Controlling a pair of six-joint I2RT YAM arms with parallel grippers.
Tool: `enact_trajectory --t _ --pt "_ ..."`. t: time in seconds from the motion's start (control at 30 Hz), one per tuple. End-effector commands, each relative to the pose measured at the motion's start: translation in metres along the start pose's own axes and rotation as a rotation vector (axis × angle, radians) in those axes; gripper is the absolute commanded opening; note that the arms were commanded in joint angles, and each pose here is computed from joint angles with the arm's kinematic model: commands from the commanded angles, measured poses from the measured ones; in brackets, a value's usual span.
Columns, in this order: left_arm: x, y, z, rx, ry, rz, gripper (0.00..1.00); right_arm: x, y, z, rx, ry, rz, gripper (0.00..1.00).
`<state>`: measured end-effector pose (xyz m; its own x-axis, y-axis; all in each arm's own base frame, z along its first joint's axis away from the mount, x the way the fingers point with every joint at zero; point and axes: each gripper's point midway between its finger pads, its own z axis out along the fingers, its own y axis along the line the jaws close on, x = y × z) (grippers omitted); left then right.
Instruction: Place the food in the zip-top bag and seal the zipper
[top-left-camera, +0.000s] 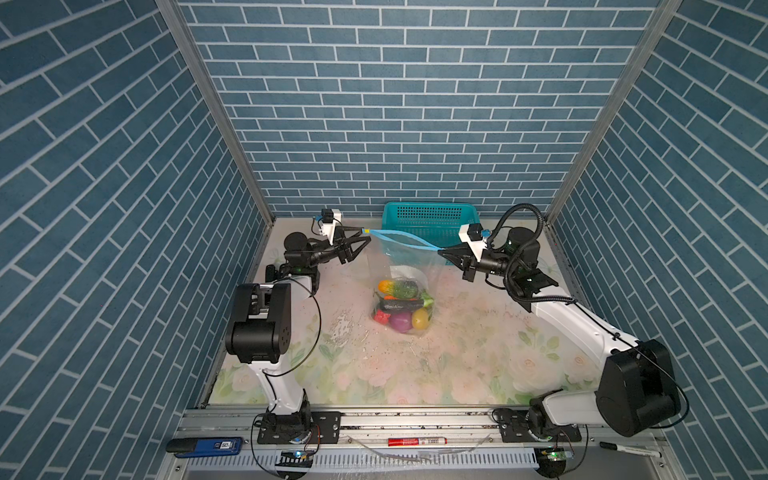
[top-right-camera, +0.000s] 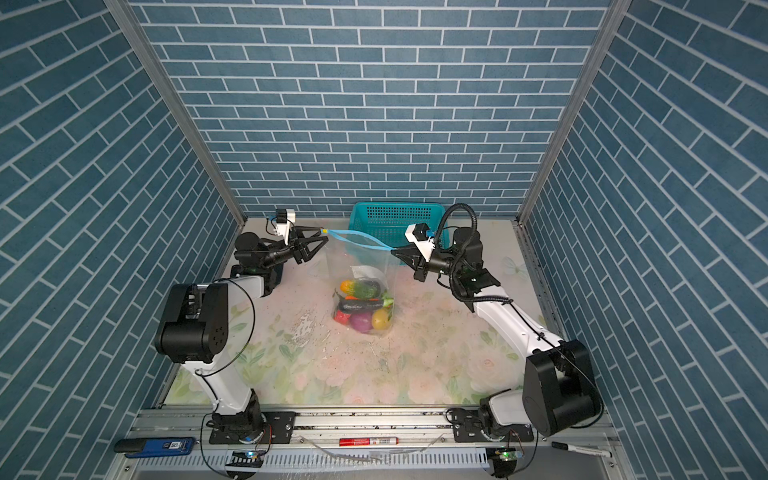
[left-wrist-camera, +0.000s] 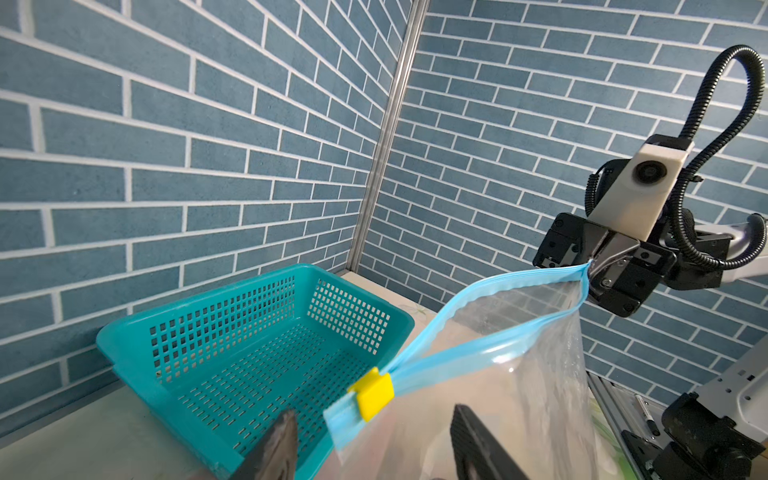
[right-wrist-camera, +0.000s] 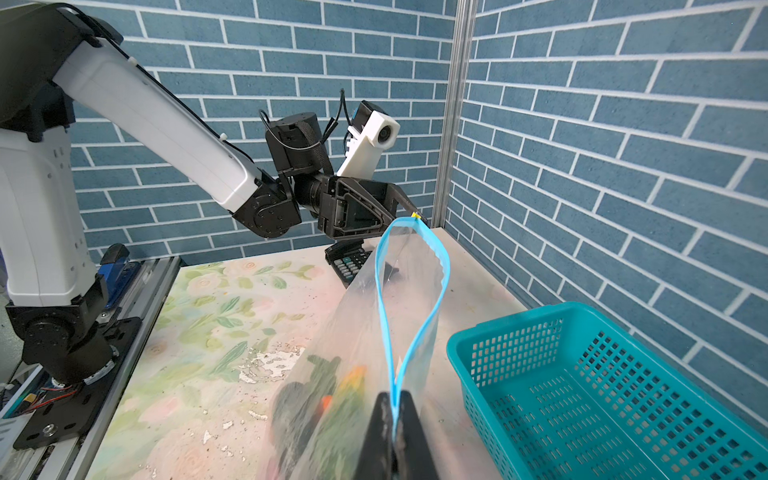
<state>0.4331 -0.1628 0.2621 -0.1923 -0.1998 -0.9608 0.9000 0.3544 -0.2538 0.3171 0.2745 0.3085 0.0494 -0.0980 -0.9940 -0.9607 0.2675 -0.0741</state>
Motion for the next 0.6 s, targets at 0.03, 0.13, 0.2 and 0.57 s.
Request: enact_trajectory --t 0.03,0.13,0.2,0.57 --pt "-0.0024 -0.0057 0.0057 0.051 -0.001 0.036 0.51 -0.0278 -0.0025 -0.0008 -0.012 -0.038 -0.042 0.0" --pt "-0.0006 -0.0078 0.0053 0.062 0.005 0.034 0.4 -0.029 -0.0036 -0.0013 -0.003 -0.037 -0.046 0.0" --pt "0.0005 -0.0087 0.0052 0.066 0.007 0.03 0.3 -0.03 -0.0049 -0.0017 0.005 -0.037 -0.048 0.0" --pt "-0.0046 -0.0121 0.0055 0.077 0.009 0.014 0.0 -0.0304 -0.0086 -0.0058 0.035 -0.03 -0.051 0.0"
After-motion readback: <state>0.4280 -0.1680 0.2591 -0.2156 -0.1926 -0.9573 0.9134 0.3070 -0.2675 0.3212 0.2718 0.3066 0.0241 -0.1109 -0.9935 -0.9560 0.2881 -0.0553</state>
